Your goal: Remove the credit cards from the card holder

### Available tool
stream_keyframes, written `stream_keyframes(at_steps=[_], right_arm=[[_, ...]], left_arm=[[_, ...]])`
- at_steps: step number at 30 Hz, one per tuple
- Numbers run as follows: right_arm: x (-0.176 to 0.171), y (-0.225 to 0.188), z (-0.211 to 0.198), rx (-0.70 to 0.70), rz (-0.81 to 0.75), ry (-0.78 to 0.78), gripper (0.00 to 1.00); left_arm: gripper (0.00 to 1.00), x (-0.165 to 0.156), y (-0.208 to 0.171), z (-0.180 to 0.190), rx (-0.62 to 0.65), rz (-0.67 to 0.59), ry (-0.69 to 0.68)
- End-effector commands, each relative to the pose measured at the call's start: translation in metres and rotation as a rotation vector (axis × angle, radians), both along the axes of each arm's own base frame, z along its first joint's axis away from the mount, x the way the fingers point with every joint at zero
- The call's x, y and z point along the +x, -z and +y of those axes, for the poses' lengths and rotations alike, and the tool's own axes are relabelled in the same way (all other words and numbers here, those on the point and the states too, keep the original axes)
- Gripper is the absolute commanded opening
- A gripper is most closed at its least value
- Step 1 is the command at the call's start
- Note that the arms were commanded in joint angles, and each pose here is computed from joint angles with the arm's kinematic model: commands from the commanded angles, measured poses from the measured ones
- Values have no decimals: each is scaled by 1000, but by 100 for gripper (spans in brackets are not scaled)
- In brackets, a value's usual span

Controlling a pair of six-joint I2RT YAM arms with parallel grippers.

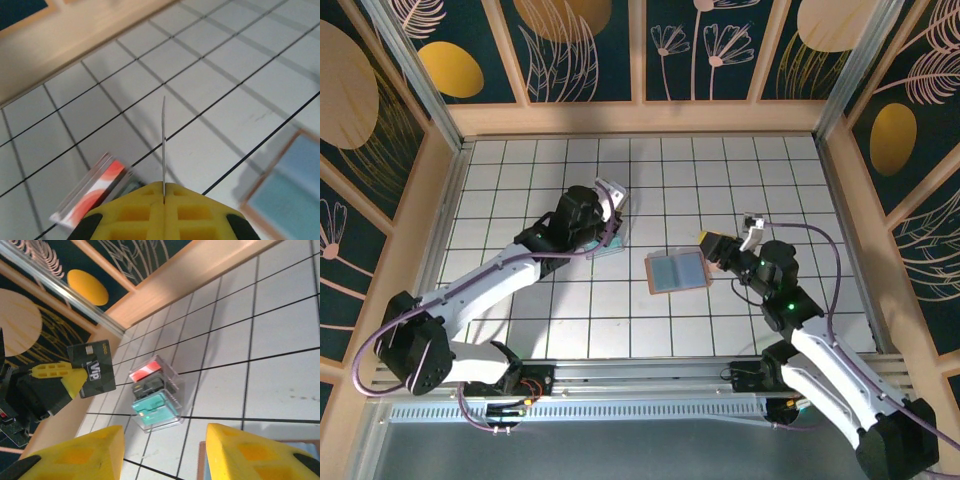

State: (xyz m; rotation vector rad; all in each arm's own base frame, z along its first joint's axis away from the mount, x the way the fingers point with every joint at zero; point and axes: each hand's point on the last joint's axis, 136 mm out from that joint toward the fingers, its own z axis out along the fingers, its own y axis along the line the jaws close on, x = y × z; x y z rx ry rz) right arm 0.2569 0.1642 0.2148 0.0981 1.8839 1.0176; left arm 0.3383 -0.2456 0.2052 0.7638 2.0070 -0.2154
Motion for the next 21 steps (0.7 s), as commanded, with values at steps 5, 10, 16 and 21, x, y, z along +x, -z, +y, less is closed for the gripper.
stream_keyframes(at_steps=[5, 10, 16, 21], right_arm=[[4, -16, -22, -34, -31, 127, 49], [4, -17, -30, -40, -30, 166, 51], [6, -19, -33, -45, -38, 182, 52], [7, -21, -34, -52, -41, 189, 53]], left_arm=[[0, 10, 27, 20, 234, 23, 152], [0, 23, 42, 37, 331, 19, 150], [0, 27, 59, 41, 385, 46, 191], [0, 28, 68, 42, 407, 55, 212]])
